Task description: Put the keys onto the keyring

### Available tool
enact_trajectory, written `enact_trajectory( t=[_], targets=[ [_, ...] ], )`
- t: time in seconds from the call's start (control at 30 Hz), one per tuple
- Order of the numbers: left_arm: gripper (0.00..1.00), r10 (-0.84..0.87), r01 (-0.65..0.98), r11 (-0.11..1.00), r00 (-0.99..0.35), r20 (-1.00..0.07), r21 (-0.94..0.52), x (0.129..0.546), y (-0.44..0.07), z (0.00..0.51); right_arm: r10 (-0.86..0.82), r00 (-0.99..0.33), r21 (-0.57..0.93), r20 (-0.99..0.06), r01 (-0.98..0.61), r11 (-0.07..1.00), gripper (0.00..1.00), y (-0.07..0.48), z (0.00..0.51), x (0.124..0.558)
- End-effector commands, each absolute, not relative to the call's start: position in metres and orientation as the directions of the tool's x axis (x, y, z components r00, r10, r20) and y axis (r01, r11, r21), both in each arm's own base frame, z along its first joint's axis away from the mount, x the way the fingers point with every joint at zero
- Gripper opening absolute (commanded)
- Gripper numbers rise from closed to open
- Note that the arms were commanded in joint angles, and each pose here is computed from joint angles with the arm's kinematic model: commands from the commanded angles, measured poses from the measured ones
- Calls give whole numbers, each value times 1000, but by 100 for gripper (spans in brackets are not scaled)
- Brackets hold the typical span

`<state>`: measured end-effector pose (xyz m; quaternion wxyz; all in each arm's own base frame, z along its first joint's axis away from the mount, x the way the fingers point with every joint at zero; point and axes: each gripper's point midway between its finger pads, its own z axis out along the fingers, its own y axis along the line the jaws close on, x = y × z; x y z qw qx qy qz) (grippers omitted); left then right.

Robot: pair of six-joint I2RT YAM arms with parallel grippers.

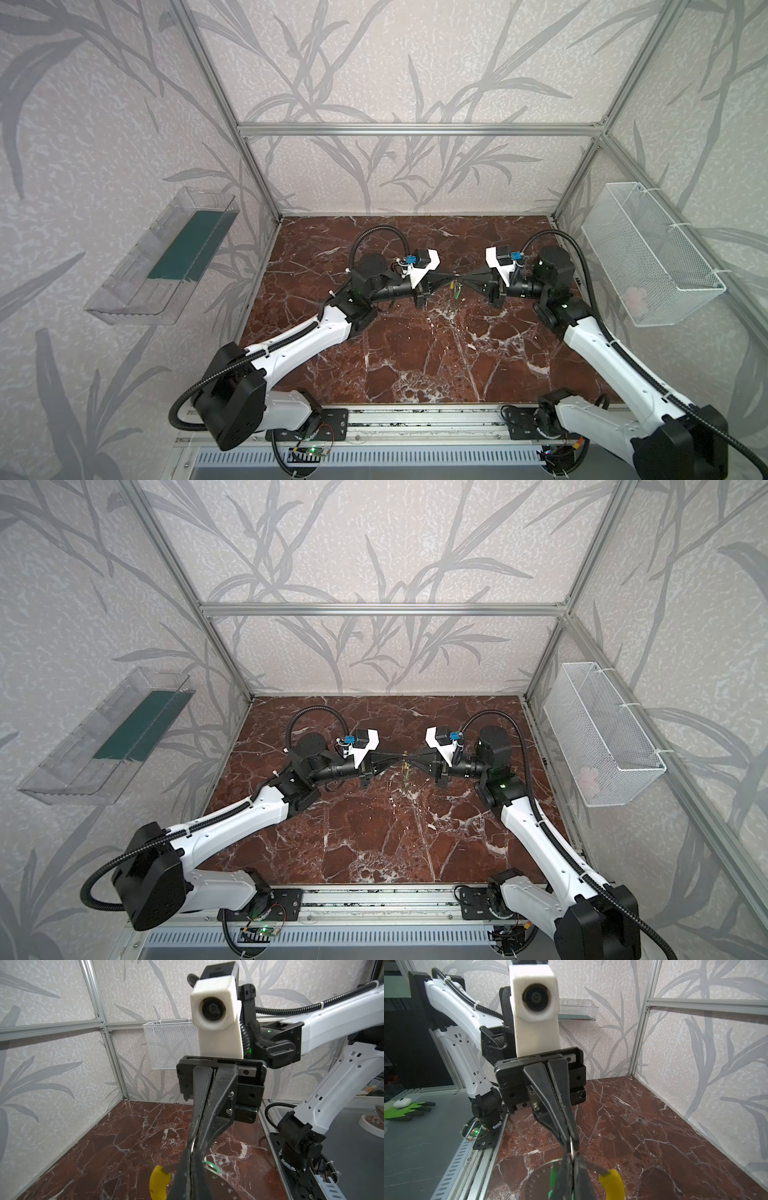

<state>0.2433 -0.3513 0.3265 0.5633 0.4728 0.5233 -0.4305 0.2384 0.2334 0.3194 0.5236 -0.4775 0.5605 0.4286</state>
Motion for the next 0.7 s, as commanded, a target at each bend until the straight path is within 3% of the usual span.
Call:
enact_trajectory(
  t=[0.0,0.17,0.33,0.67],
  targets=[
    [15,130,966,178,164,-978,185,242,-346,327,-173,6,-35,-985,-985,168,0,232,319,231],
    [21,358,943,126,247,-901,308,242,-334,306,-351,-75,6,-934,-981,195,0,223,302,229],
    [23,400,932,104,281,-872,347,244,-334,305,-448,-112,26,-887,-981,194,0,225,290,225],
    [23,397,945,40,283,-873,325,232,-344,302,-456,-100,19,-885,-984,179,0,234,290,225]
  ],
)
